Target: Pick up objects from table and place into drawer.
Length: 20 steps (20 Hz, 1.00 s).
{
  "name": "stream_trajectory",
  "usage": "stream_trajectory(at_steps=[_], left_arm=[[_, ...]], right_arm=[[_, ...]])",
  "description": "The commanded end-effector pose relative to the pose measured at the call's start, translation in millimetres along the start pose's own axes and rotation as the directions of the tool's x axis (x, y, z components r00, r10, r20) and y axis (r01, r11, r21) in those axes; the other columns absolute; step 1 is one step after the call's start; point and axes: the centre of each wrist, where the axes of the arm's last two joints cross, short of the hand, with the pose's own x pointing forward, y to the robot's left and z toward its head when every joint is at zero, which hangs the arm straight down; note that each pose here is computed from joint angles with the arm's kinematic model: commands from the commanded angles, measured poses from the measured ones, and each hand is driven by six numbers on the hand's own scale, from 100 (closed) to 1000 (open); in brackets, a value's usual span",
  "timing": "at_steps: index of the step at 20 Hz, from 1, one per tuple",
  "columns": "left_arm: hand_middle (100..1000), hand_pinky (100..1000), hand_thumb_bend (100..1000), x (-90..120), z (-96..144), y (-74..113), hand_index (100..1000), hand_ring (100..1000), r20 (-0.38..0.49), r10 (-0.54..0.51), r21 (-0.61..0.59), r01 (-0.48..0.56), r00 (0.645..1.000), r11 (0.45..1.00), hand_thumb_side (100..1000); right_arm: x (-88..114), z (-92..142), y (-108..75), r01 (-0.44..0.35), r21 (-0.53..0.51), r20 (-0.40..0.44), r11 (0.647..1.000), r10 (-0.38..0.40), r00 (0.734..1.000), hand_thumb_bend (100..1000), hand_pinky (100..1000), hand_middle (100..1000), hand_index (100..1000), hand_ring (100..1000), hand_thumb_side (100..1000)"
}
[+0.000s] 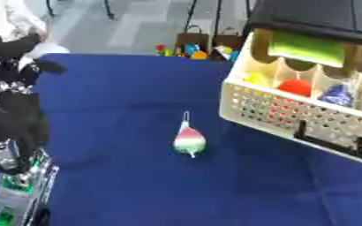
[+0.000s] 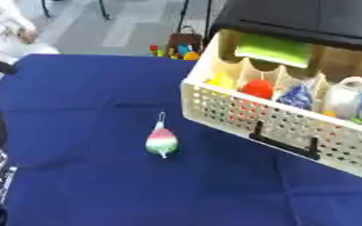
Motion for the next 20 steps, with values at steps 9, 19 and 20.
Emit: stream_trajectory(at_steps=[9,19,20], left_arm=[[685,550,336,4,-9,15.3,892,814,0.011,-0.072,-0.051,0.073,0.997,0.996,722],[707,559,100,14,-18,56.6,953,818,-0.014,-0.323,-0.393,0.292,0.946,0.872,703],[715,564,100,15,-19,58.8,956,821,-0.015,-0.343,-0.433,0.304,0.939,0.849,691]], right_arm=[[0,-7,-2.9,0.005,-0.015,0.037,1.000,-0.005,0.999,100,568,624,732,605,622],[0,-6,-4.0,0.006,0.010,0.036,1.000,-0.007,0.999,100,569,624,732,604,612],[0,-6,-4.1,0.006,0.014,0.035,1.000,-0.007,0.999,100,569,624,732,604,612]])
